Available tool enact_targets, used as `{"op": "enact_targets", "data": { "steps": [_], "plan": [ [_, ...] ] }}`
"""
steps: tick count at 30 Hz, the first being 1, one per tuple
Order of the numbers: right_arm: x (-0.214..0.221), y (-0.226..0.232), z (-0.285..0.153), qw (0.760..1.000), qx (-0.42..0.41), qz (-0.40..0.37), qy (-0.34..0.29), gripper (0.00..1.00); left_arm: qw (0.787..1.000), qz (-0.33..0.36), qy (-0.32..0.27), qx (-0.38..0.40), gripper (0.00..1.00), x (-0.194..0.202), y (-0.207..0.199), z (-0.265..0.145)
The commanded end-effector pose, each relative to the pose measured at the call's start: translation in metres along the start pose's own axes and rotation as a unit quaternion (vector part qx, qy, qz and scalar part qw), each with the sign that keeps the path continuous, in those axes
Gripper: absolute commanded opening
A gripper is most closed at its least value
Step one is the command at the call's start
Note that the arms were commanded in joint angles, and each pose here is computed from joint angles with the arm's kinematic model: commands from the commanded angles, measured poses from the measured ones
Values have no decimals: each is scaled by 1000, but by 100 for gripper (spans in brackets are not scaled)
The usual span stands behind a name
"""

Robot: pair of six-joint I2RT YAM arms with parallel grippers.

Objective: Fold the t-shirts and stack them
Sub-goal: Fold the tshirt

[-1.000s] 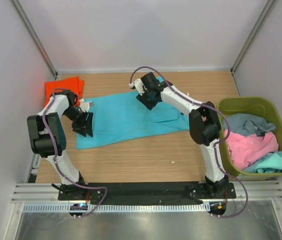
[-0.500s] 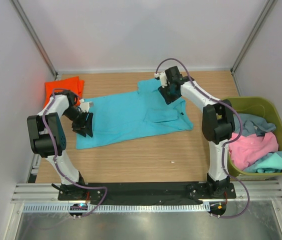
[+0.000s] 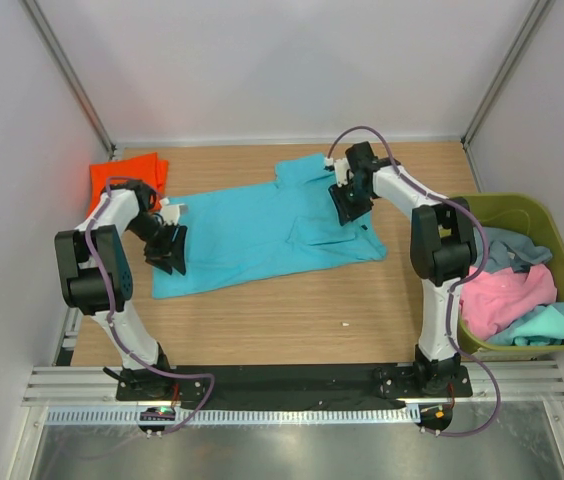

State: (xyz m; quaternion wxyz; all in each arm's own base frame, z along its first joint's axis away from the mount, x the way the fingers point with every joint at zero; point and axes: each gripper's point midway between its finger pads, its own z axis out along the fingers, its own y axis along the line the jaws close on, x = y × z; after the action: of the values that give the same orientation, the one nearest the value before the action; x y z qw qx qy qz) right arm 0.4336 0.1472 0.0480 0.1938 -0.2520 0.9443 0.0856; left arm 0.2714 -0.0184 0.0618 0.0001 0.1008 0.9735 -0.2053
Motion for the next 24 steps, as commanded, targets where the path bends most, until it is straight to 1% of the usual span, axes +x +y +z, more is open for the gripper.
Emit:
{"op": "enact_targets", "data": {
  "steps": [1,10,14,19,21,24],
  "plan": [
    [-14,0,-19,999,-7,9,-31,41,1000,1,-5,-2,48,-6,-5,-7],
    [-10,-12,-20,999,-3,28,-30,41,1000,4,-5,-1,48,-8,-8,-4],
    [-5,-16,-18,998,-12,48,-28,41,1000,5,-3,0,48,-9,-9,-2],
    [-5,-12,-14,997,-46,62,-29,40,1000,5,0,-1,48,-9,-10,-1],
    [-6,-10,-11,996,-57,65,-27,39,1000,4,1,-1,48,-8,-10,-1],
    [-9,-7,-8,995,-73,68,-28,34,1000,3,0,-3,48,-8,-10,-1]
  ]
}}
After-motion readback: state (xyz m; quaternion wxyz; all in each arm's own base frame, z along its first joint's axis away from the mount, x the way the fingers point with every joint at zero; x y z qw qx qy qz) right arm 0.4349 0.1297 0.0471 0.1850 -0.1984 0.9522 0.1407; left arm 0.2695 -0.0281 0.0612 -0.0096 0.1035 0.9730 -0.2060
